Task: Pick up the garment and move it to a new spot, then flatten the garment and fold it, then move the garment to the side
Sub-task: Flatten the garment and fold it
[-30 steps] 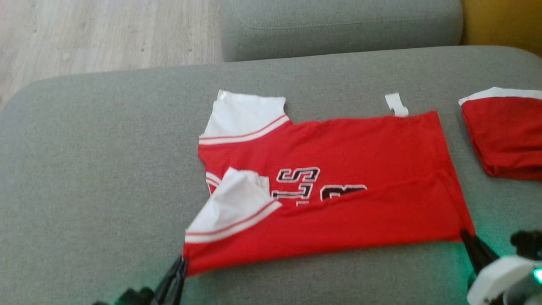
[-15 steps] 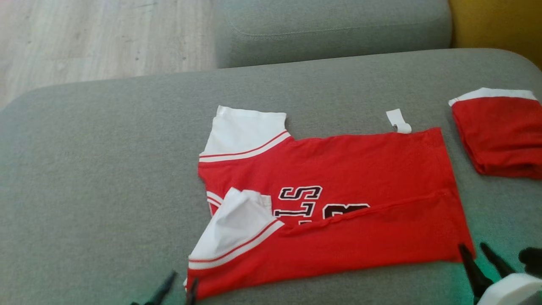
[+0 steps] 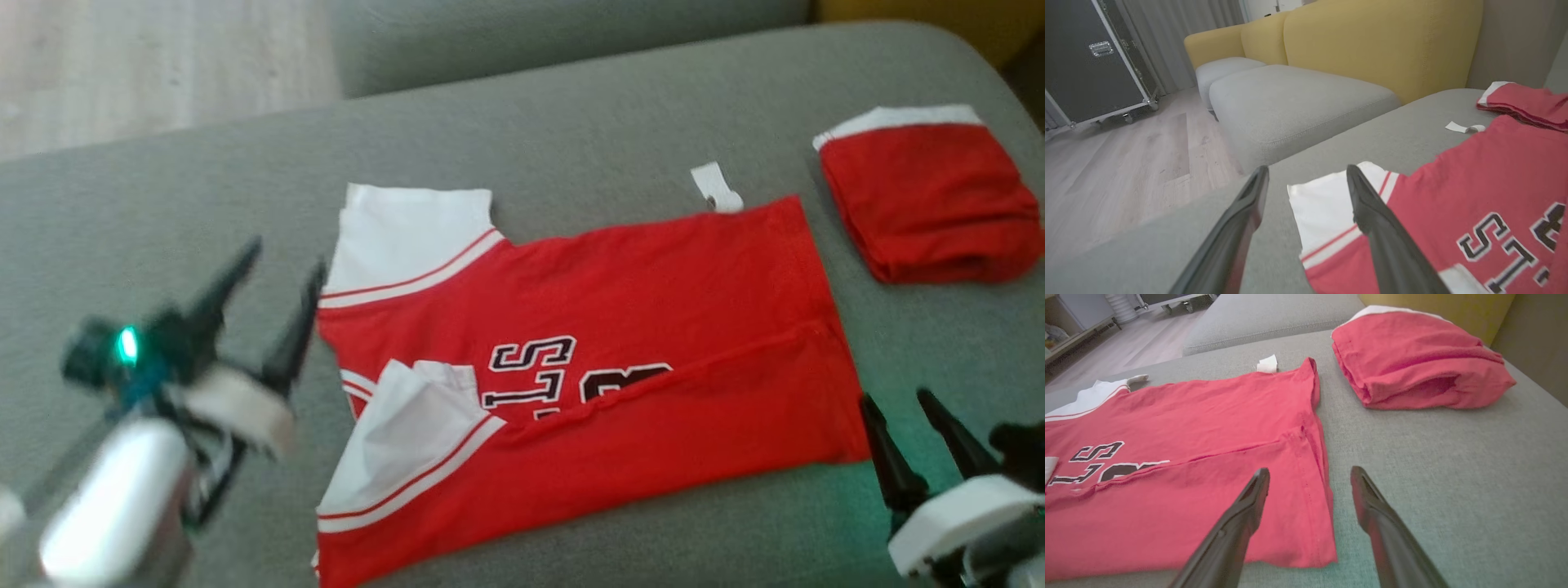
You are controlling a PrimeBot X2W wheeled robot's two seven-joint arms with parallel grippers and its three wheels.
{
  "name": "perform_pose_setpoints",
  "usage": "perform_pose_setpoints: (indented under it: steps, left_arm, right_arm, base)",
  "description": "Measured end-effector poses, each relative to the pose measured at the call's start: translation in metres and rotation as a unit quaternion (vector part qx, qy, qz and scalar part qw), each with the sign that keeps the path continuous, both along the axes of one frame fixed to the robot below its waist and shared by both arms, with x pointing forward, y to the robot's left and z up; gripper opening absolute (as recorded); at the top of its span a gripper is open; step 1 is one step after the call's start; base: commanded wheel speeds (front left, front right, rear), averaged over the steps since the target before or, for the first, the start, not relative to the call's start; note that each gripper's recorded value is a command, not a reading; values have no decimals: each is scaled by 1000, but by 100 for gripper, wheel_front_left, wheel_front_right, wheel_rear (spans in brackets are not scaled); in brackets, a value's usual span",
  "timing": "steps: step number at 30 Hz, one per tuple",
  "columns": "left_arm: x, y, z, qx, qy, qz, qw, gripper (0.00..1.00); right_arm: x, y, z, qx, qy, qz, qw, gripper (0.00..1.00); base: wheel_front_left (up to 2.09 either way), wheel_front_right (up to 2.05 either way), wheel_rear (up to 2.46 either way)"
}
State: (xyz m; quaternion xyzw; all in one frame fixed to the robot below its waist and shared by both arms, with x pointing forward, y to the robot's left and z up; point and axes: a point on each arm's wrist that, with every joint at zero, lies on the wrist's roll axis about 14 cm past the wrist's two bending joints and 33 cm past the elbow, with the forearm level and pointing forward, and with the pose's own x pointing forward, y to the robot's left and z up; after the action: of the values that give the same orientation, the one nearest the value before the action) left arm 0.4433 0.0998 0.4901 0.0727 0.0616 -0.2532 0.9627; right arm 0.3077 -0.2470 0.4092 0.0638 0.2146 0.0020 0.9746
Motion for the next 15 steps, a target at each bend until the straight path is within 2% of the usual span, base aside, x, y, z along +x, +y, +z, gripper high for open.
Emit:
perform_pose_setpoints:
  steps: [5, 6, 9, 15]
  left_arm:
    - [52, -9, -1, 24, 52, -19, 998, 100]
    - [52, -9, -1, 24, 52, -19, 998, 100]
    - [89, -11, -9, 62, 106, -18, 992, 100]
    - [124, -18, -19, 82, 157, -23, 984, 100]
  right_arm:
    - [14, -4, 6, -7, -9, -5, 1000, 100]
    - [14, -4, 6, -7, -9, -5, 1000, 100]
    - [22, -11, 5, -17, -8, -13, 1000, 100]
    - [26, -14, -4, -16, 4, -25, 1000, 100]
  base:
    - [0, 0, 0]
    - [0, 0, 0]
    - [0, 0, 0]
    - [0, 0, 0]
